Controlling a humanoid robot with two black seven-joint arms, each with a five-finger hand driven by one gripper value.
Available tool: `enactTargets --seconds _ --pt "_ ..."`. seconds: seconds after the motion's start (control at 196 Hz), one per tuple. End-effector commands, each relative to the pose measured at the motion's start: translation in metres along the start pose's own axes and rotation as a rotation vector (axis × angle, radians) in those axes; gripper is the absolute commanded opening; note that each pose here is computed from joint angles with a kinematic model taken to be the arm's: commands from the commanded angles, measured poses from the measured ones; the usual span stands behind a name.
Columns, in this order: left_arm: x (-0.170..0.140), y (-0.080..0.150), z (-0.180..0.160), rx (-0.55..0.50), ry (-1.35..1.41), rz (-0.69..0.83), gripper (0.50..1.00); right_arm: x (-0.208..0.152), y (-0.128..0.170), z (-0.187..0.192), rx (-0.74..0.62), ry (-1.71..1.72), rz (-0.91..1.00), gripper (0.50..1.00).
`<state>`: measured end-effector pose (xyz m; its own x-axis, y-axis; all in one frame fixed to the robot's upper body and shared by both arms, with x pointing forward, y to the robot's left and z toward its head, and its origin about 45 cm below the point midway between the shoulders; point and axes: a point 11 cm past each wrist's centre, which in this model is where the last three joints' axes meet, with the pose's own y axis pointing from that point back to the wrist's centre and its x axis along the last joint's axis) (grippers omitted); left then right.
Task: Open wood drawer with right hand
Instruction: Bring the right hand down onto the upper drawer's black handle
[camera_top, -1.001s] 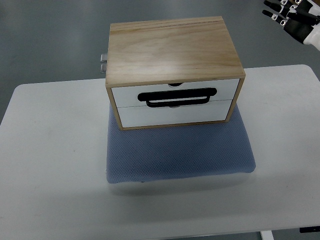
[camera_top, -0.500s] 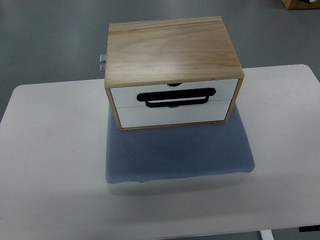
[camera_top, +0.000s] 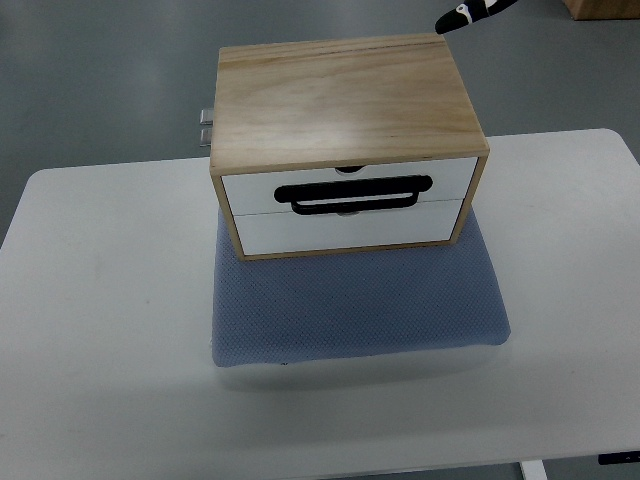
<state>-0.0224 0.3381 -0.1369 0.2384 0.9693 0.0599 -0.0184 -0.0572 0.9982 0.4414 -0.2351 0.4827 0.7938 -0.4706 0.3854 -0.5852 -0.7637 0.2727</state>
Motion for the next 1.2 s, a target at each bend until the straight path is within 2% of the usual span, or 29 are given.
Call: enactTargets --seconds 0.0,0.112,0.245,0.603,0.991,1.195 --pt "0.0 0.0 0.0 0.0 0.0 -0.001 1.0 -0.019 -0.006 -0.011 -0.041 0.057 -0.069 0.944" --pt "0.0 0.0 0.0 0.0 0.0 -0.001 1.0 -0.052 -0.017 -0.014 -0.117 0.121 -0.185 0.944" --pt "0.0 0.0 0.0 0.0 0.0 0.001 1.0 -0.071 -0.026 -0.013 -0.174 0.164 -0.252 0.944" --pt "0.0 0.0 0.0 0.0 0.0 -0.001 1.0 -0.096 -0.049 0.008 -0.315 0.215 -0.344 0.944" --pt "0.0 0.0 0.0 0.0 0.0 -0.001 1.0 -0.124 -0.073 0.01 -0.449 0.321 -0.435 0.944" --pt "0.0 0.0 0.0 0.0 0.0 -0.001 1.0 -0.139 -0.084 0.012 -0.476 0.349 -0.477 0.944"
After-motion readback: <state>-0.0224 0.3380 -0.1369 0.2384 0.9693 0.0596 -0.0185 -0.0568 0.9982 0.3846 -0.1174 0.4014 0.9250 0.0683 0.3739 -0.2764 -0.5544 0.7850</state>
